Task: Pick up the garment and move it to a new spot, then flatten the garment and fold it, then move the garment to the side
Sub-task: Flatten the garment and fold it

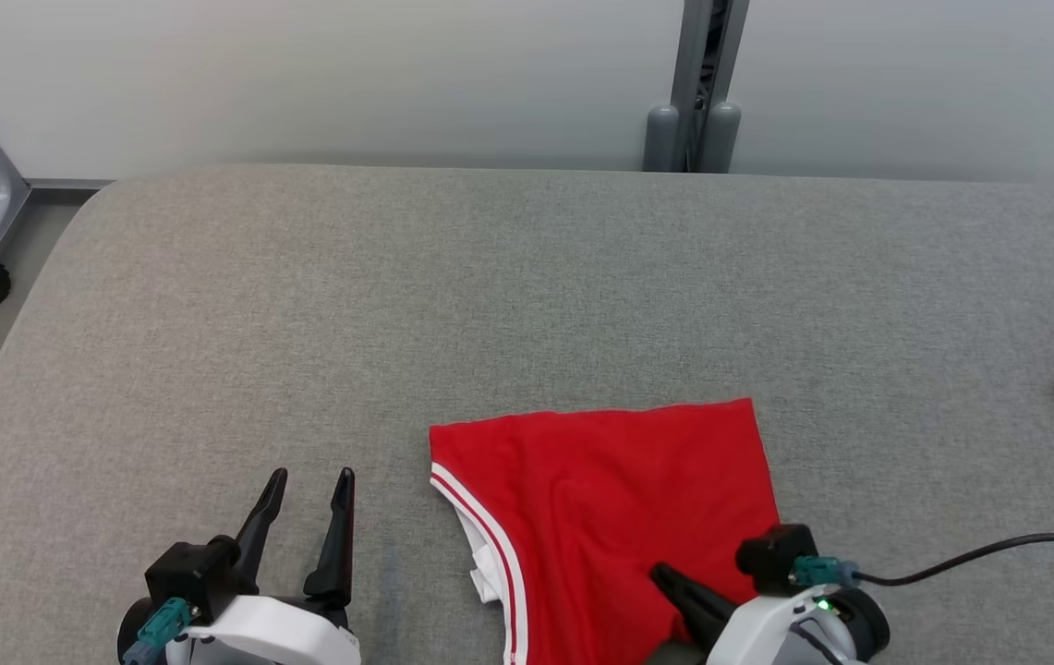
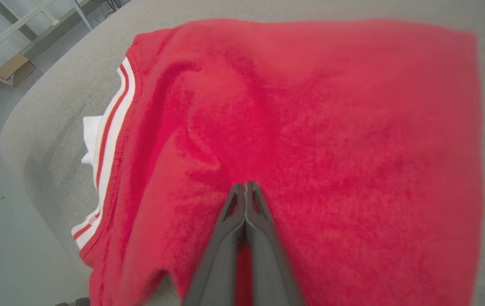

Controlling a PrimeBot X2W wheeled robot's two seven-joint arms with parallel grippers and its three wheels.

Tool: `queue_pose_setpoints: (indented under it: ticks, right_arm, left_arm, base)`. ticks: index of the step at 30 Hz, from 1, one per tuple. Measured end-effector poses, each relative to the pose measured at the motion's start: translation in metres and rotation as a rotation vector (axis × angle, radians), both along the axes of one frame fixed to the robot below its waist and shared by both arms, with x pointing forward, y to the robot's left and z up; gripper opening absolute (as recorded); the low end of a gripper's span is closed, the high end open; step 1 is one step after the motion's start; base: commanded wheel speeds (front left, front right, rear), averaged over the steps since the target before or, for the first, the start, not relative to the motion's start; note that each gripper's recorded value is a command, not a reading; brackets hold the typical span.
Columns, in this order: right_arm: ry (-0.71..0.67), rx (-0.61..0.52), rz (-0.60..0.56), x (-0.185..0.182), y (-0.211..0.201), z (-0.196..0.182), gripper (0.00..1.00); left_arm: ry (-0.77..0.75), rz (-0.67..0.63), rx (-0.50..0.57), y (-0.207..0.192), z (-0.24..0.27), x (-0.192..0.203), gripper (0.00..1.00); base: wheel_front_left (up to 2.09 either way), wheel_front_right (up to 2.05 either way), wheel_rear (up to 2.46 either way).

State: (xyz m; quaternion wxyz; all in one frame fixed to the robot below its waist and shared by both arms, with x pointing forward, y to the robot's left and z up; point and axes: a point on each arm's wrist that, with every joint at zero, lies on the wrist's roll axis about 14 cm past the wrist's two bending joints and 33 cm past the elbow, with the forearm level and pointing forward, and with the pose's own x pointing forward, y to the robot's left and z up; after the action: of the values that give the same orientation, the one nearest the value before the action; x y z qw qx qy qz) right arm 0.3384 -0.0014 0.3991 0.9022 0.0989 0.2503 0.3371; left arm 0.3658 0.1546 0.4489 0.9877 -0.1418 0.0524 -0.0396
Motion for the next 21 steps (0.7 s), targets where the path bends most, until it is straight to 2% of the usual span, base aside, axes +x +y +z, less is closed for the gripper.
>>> queue_pose_setpoints:
  ticks: [5, 10, 17, 21]
  right_arm:
    - [0.047, -0.004, 0.057, -0.014, 0.013, -0.011, 0.00]
    - [0.049, -0.010, 0.067, -0.015, 0.014, -0.014, 0.00]
    - [0.014, -0.001, 0.012, 0.000, 0.002, -0.007, 0.00]
    - [-0.046, 0.045, -0.058, 0.017, -0.010, 0.011, 0.00]
  left_arm:
    - [0.008, 0.008, 0.000, 0.003, -0.002, -0.001, 1.00]
    - [0.009, 0.009, 0.000, 0.003, -0.003, -0.001, 1.00]
    - [0.000, 0.000, 0.000, 0.000, 0.000, 0.000, 1.00]
    - [-0.010, -0.009, 0.000, -0.003, 0.003, 0.000, 1.00]
  base:
    - [0.00, 0.00, 0.00]
    - [0.00, 0.00, 0.00]
    - [0.00, 0.00, 0.00]
    - [0.00, 0.00, 0.00]
